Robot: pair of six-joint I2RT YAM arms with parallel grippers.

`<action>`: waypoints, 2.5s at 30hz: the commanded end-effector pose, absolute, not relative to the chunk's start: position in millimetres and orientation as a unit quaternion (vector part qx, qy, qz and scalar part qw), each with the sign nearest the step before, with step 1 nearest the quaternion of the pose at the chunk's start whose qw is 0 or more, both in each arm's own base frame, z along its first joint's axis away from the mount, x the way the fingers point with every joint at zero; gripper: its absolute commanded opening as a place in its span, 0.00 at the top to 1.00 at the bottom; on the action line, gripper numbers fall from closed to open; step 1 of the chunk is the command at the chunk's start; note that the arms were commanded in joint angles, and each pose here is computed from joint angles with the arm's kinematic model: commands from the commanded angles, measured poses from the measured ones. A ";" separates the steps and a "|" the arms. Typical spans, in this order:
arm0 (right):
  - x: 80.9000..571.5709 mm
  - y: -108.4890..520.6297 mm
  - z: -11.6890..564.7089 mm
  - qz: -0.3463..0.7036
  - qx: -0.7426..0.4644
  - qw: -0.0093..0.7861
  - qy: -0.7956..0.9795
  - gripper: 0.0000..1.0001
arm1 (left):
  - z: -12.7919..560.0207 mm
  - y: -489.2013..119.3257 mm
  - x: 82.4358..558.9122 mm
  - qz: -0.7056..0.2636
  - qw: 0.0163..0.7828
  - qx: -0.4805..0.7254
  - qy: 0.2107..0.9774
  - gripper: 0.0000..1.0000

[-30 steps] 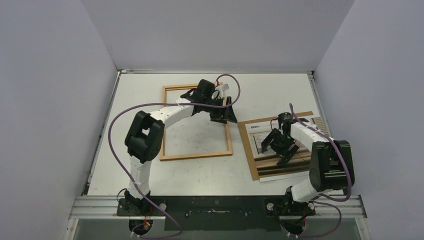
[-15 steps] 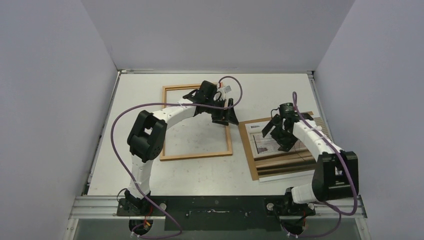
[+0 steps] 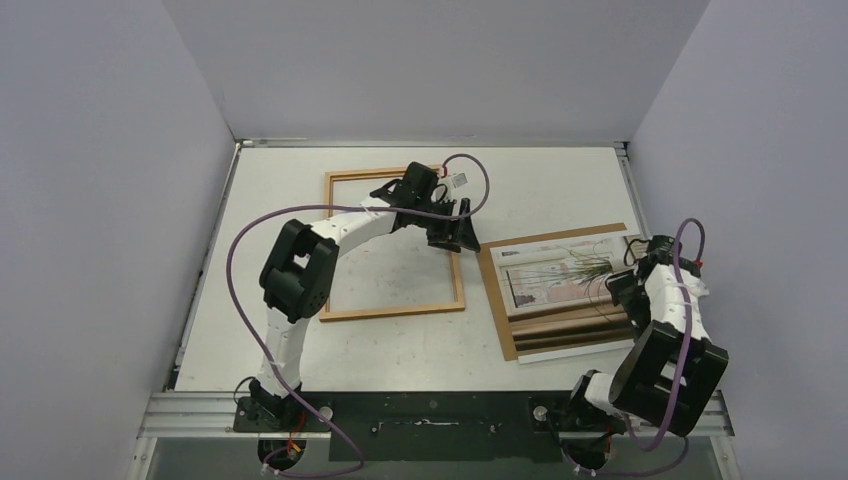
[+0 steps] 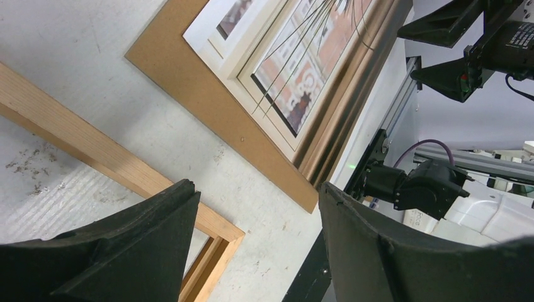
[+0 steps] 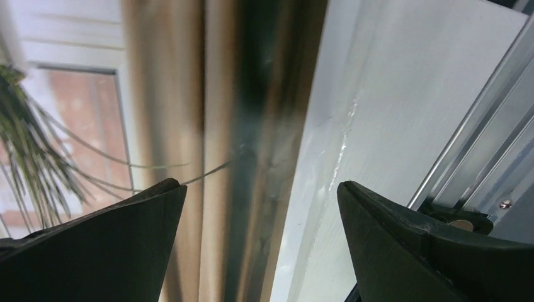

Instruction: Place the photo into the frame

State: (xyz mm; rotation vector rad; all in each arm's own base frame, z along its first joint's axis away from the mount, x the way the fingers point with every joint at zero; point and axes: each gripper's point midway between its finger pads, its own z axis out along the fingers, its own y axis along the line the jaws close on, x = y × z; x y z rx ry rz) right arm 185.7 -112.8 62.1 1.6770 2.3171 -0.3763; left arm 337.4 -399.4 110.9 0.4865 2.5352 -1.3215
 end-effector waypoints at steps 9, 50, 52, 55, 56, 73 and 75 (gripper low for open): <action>153.6 -135.1 37.9 -0.094 0.656 0.122 0.739 0.06 | 121.5 -404.2 341.3 -0.451 0.111 0.205 0.862 0.32; 194.8 -75.2 15.2 0.164 0.614 0.201 0.746 0.08 | 18.1 -499.0 337.1 -0.398 0.108 0.278 0.868 0.36; 200.0 -75.0 18.5 0.175 0.612 0.211 0.742 0.08 | 6.5 -488.4 340.3 -0.361 0.097 0.278 0.885 0.36; 207.4 -74.4 24.6 0.190 0.608 0.225 0.737 0.09 | -6.7 -472.0 346.0 -0.314 0.085 0.275 0.905 0.36; 210.1 -73.2 26.2 0.197 0.604 0.230 0.737 0.09 | -9.3 -467.3 350.0 -0.304 0.085 0.269 0.910 0.36; 253.4 -30.8 48.3 0.332 0.534 0.263 0.731 0.31 | -36.3 -422.7 387.0 -0.250 0.078 0.181 0.948 0.38; 252.9 -24.3 49.2 0.336 0.521 0.265 0.739 0.31 | -38.6 -422.4 388.3 -0.249 0.078 0.179 0.949 0.38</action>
